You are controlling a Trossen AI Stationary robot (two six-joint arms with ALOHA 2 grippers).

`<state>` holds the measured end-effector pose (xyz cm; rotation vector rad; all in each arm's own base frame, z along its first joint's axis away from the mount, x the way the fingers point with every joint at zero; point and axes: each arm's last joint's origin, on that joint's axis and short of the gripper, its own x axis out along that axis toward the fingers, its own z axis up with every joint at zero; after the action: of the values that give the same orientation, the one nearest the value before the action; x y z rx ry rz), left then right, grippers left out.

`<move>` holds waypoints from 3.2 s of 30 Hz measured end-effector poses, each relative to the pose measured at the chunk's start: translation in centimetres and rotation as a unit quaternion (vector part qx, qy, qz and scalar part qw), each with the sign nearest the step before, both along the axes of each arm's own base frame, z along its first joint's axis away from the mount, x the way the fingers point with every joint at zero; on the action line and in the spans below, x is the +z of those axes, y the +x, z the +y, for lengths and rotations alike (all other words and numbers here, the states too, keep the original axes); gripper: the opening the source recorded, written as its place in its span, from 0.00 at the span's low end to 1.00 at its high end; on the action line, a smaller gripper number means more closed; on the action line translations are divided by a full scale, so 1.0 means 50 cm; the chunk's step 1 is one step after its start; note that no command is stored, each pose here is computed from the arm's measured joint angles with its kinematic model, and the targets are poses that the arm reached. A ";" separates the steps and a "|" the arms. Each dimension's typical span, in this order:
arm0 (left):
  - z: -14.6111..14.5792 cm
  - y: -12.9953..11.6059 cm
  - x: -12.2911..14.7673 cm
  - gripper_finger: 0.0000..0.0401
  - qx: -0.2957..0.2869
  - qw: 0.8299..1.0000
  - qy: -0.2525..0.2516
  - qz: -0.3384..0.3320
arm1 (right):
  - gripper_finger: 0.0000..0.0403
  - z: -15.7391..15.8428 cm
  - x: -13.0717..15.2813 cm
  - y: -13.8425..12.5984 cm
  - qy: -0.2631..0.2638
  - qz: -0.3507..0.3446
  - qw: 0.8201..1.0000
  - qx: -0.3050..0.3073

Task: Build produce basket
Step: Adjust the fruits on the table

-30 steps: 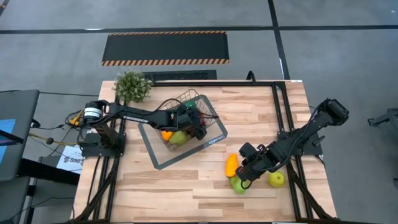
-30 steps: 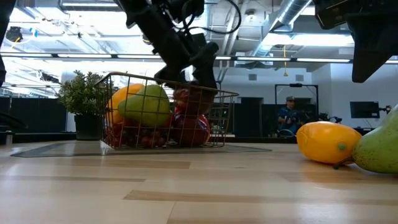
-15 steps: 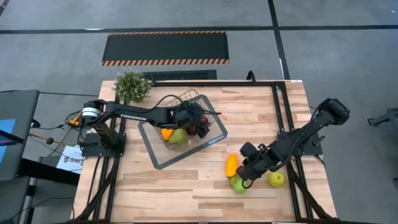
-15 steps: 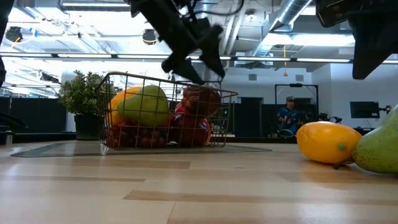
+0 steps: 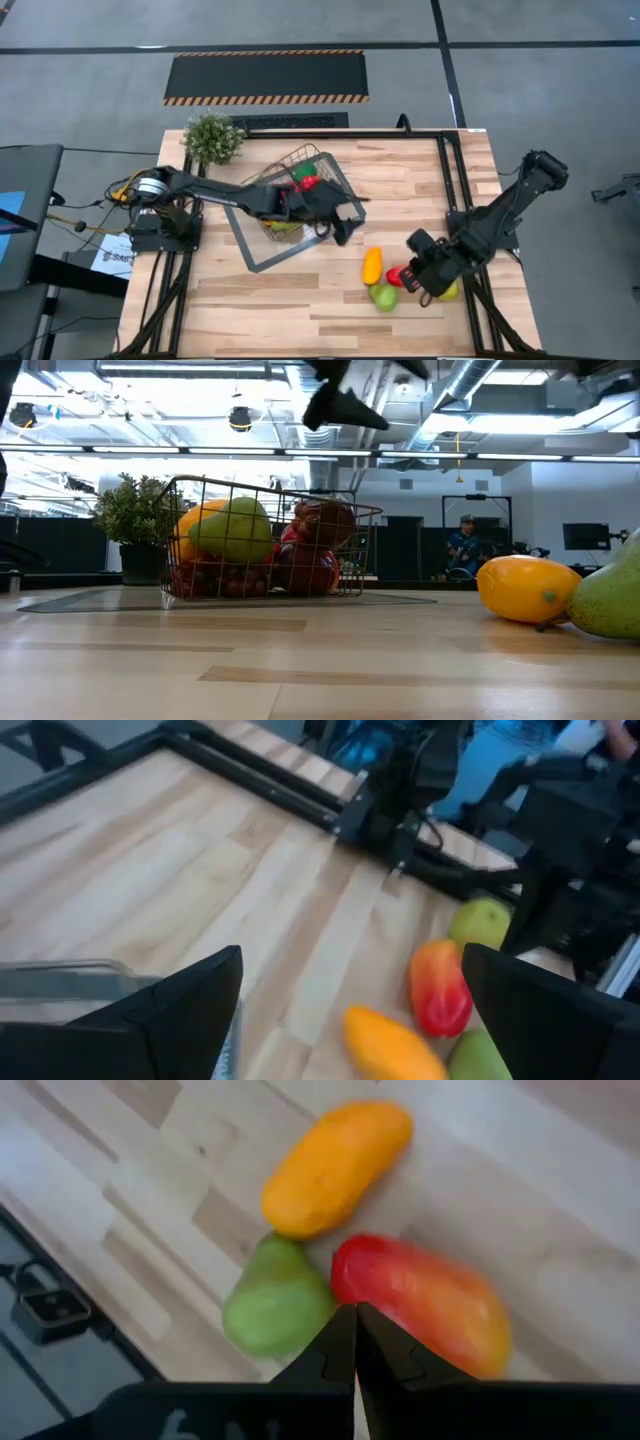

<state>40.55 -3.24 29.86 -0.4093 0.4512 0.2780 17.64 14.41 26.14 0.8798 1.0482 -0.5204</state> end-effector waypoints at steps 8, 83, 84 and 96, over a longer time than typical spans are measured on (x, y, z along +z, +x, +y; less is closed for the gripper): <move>-0.099 0.052 -0.108 0.91 0.003 1.000 -0.028 0.004 | 0.22 0.045 -0.018 -0.051 0.010 0.044 0.998 -0.047; -0.189 0.015 -0.181 0.91 0.018 0.989 -0.081 0.121 | 0.07 0.052 -0.135 -0.082 -0.070 0.493 0.867 -0.025; -0.188 0.015 -0.181 0.91 0.018 0.989 -0.080 0.121 | 0.06 0.059 -0.141 -0.083 -0.067 0.495 0.866 -0.027; -0.188 0.015 -0.182 0.91 0.017 0.989 -0.078 0.123 | 0.04 0.098 -0.166 -0.005 -0.023 0.334 0.942 -0.019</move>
<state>41.29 -12.64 20.77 -0.5397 0.7117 0.3292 17.38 19.30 17.87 0.6898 1.6271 -0.9090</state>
